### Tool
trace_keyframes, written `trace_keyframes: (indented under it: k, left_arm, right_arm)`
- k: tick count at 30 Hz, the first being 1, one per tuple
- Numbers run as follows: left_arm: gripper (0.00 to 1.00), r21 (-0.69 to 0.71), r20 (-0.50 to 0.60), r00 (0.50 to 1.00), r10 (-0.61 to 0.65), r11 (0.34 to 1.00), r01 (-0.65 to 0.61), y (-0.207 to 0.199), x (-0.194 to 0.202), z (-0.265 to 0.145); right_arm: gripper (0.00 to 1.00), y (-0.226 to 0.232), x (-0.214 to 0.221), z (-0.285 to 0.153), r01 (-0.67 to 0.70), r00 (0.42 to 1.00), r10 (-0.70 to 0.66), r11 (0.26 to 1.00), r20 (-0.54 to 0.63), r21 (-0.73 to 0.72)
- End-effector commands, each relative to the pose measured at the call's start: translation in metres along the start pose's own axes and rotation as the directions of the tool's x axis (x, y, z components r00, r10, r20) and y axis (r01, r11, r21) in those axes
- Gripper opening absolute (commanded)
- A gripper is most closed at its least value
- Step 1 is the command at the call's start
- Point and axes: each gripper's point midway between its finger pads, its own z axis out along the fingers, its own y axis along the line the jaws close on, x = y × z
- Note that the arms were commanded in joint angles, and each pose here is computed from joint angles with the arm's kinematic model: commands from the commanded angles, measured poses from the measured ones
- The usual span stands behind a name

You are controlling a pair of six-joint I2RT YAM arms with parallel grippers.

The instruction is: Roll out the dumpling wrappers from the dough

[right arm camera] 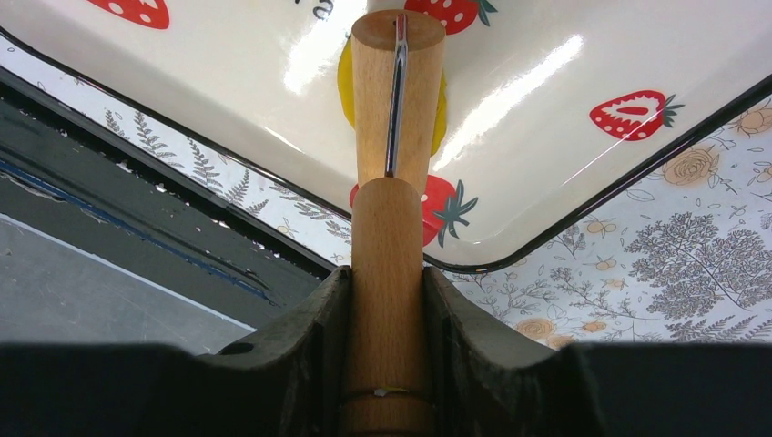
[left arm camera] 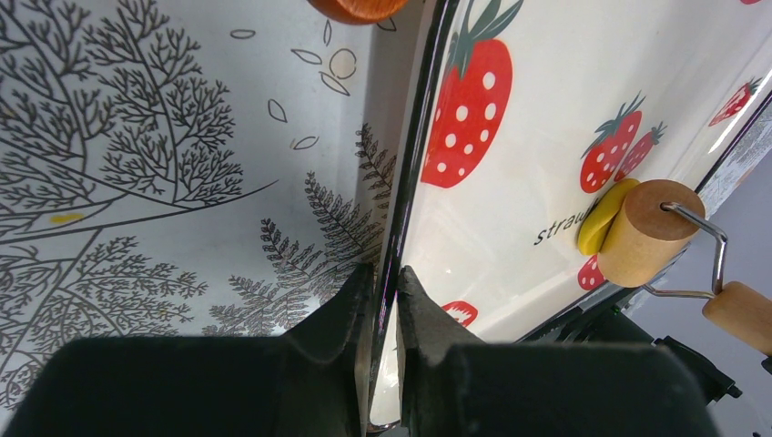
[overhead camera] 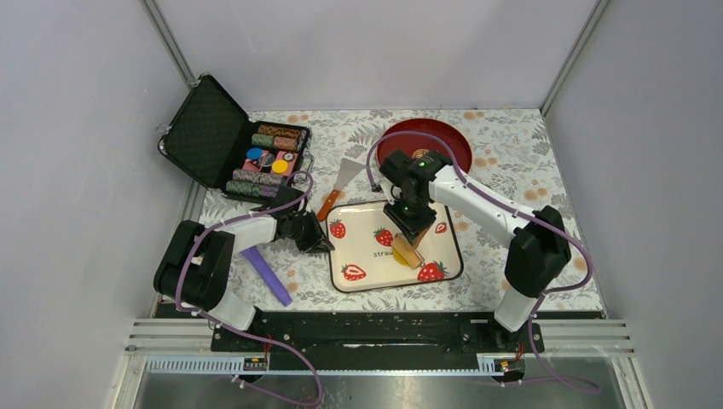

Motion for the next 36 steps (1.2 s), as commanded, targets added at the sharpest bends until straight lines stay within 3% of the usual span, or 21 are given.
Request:
trace_keyframes:
  k: [1, 10, 36]
  left_arm:
    - [0.00, -0.270, 0.020, 0.999, -0.050, 0.961, 0.053, 0.071, 0.007, 0.005]
    - [0.00, -0.269, 0.023, 0.999, -0.049, 0.962, 0.053, 0.070, 0.006, 0.005]
    - [0.00, -0.269, 0.023, 0.998, -0.050, 0.962, 0.055, 0.070, 0.007, 0.005]
  right_arm:
    - [0.00, -0.013, 0.030, 0.043, 0.032, 0.978, -0.020, 0.998, -0.205, 0.056]
    - [0.00, -0.003, 0.036, 0.054, -0.006, 0.956, 0.008, 1.000, -0.292, 0.008]
    - [0.00, 0.028, 0.031, 0.096, -0.183, 0.923, 0.140, 0.979, -0.360, -0.089]
